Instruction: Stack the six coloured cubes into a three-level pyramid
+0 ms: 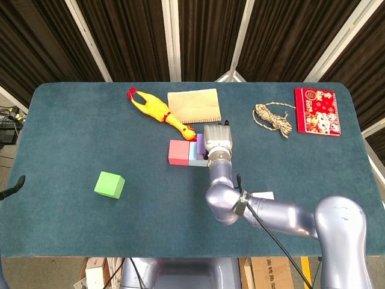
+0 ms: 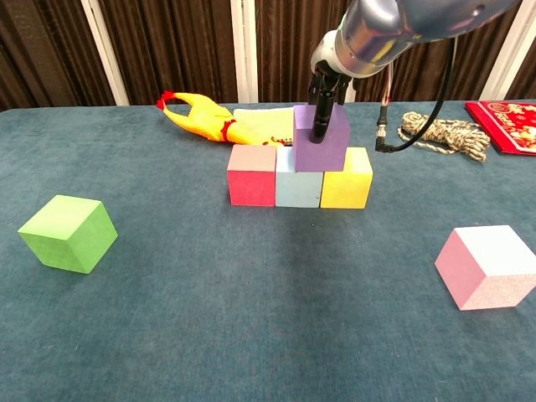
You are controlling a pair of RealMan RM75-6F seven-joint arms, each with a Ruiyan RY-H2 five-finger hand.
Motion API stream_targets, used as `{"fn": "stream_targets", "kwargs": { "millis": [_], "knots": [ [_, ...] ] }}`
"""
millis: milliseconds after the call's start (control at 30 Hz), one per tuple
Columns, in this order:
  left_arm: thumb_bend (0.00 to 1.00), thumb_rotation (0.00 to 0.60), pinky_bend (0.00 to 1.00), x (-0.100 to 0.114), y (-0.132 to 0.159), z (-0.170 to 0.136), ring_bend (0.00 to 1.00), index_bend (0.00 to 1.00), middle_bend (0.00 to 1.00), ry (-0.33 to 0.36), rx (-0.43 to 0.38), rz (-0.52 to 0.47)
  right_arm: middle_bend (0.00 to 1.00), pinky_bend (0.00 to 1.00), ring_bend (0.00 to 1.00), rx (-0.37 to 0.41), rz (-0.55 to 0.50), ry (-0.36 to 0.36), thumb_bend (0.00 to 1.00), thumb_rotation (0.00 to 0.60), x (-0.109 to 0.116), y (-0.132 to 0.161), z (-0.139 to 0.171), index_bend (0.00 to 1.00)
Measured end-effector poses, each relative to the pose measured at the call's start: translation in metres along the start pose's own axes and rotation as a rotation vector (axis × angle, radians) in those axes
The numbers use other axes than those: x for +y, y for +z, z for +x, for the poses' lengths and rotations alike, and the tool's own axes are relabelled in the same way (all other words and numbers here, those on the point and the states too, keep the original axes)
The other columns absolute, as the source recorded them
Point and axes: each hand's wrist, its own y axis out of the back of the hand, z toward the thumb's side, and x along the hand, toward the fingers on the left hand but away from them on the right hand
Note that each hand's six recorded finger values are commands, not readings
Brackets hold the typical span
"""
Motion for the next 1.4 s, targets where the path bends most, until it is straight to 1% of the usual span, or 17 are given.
{"fn": "stream_targets", "kwargs": {
  "millis": [500,700,1400],
  "knots": [
    [0.28,0.6,0.0,-0.0008,0.0001,-0.0003,0.0,0.18,0.0,0.0,0.001,0.003,0.33,0.0,0.17,0.003,0.007,-0.002,0.32,0.6,-0.0005,0.0005,0.0006,0.41],
    [0.28,0.6,0.0,-0.0003,-0.0005,-0.0004,0.0,0.18,0.0,0.001,0.003,0.002,0.32,0.0,0.15,0.004,0.01,0.0,0.32,0.6,-0.0003,0.0004,0.0018,0.41],
    [0.28,0.6,0.0,0.0006,-0.0021,-0.0014,0.0,0.18,0.0,0.0,0.007,0.001,0.3,0.0,0.14,-0.007,-0.001,-0.013,0.32,0.6,0.0018,0.0018,0.0027,0.41]
  ]
}}
